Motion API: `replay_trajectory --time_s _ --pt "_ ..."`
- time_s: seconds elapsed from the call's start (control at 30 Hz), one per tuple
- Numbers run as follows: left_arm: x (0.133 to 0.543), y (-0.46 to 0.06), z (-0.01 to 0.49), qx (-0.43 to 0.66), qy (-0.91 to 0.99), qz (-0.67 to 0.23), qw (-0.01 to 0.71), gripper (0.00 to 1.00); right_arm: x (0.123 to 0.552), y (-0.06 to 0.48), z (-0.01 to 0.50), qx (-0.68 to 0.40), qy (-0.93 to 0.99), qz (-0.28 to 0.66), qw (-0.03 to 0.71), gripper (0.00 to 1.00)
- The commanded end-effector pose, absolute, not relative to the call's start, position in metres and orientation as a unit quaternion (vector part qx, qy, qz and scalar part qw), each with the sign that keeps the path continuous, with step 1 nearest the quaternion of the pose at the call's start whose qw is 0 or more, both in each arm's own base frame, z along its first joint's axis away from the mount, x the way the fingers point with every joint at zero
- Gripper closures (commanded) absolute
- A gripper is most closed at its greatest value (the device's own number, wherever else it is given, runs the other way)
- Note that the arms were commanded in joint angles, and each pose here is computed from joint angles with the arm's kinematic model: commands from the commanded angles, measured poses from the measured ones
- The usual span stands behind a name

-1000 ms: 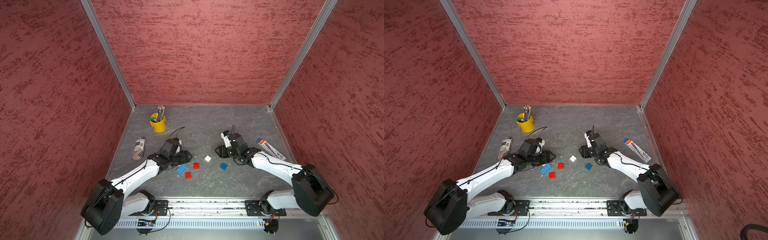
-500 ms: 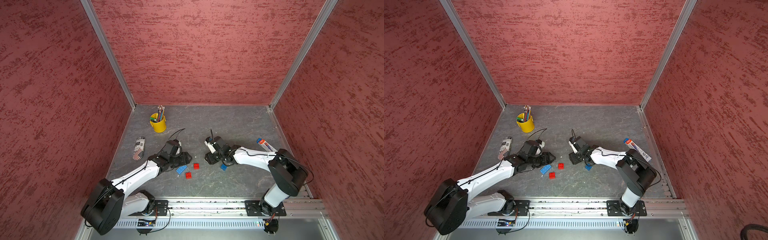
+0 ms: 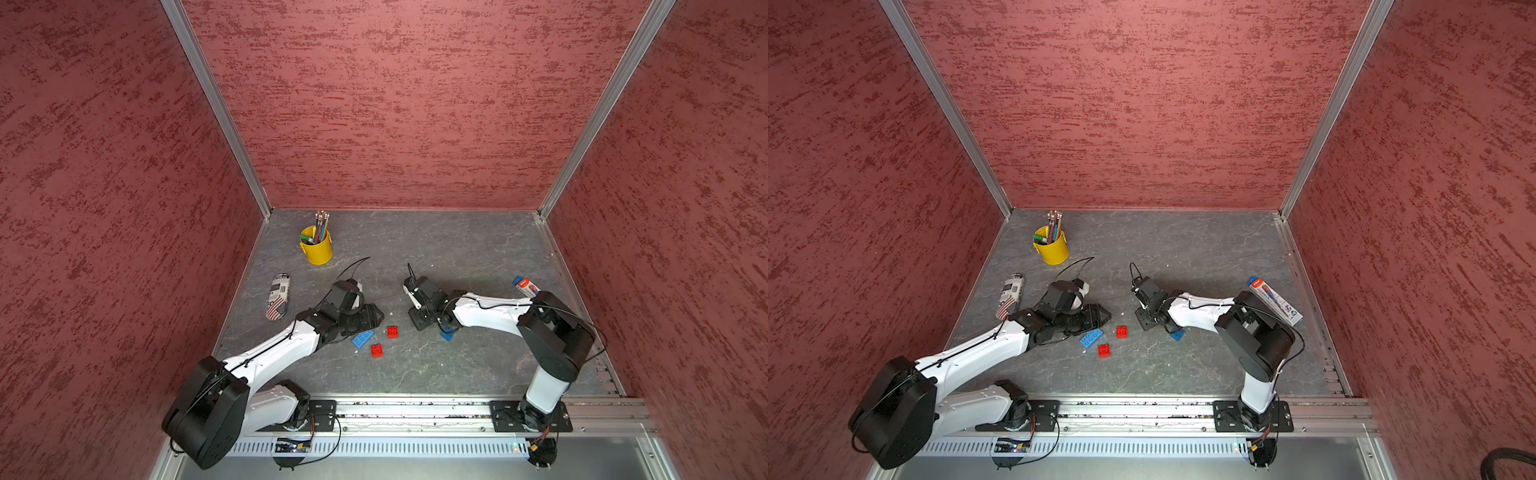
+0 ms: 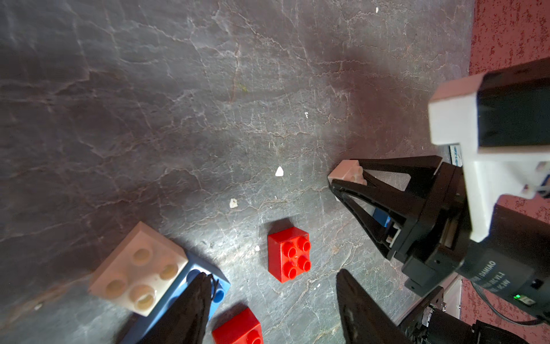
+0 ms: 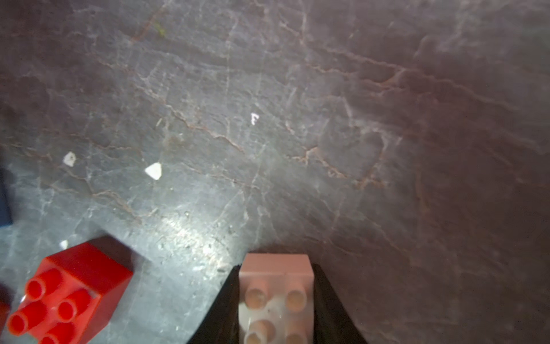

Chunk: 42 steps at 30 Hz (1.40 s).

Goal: Assemble the letter y with lego
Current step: Move the lego brick at the center of the board, then pick up the lego brick from the center of the board.

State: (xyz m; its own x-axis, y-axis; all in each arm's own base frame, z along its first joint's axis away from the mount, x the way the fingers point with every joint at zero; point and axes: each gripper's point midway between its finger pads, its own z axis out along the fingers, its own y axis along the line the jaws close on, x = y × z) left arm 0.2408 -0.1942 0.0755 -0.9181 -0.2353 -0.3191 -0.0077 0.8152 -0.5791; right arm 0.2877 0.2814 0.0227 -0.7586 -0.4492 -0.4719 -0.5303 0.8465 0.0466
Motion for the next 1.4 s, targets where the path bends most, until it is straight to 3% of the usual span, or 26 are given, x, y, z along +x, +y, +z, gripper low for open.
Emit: replay_trajectory --time_s 0.0,0.3,0.5,0.6,1.1,1.37 --pt "0.244 -0.197 0.073 -0.061 0.932 -0.297 0.197 0.32 0.302 0.269 0.024 -0.249 0.937 0.053 0.241 0.69" --pt "0.249 -0.204 0.073 -0.046 0.934 -0.298 0.19 0.32 0.325 0.254 0.029 -0.218 0.94 0.038 0.26 0.68" --pt "0.252 -0.207 0.074 -0.037 0.935 -0.297 0.188 0.32 0.327 0.251 0.036 -0.203 0.942 0.04 0.264 0.47" --pt "0.253 -0.209 0.076 -0.033 0.935 -0.297 0.188 0.32 0.323 0.244 0.046 -0.192 0.943 0.041 0.269 0.42" --pt "0.259 -0.227 0.078 -0.006 0.934 -0.308 0.179 0.32 0.258 0.204 0.041 -0.137 0.96 0.1 0.224 0.36" --pt "0.26 -0.234 0.077 0.003 0.935 -0.308 0.175 0.32 0.231 0.207 0.039 -0.141 0.96 0.135 0.199 0.38"
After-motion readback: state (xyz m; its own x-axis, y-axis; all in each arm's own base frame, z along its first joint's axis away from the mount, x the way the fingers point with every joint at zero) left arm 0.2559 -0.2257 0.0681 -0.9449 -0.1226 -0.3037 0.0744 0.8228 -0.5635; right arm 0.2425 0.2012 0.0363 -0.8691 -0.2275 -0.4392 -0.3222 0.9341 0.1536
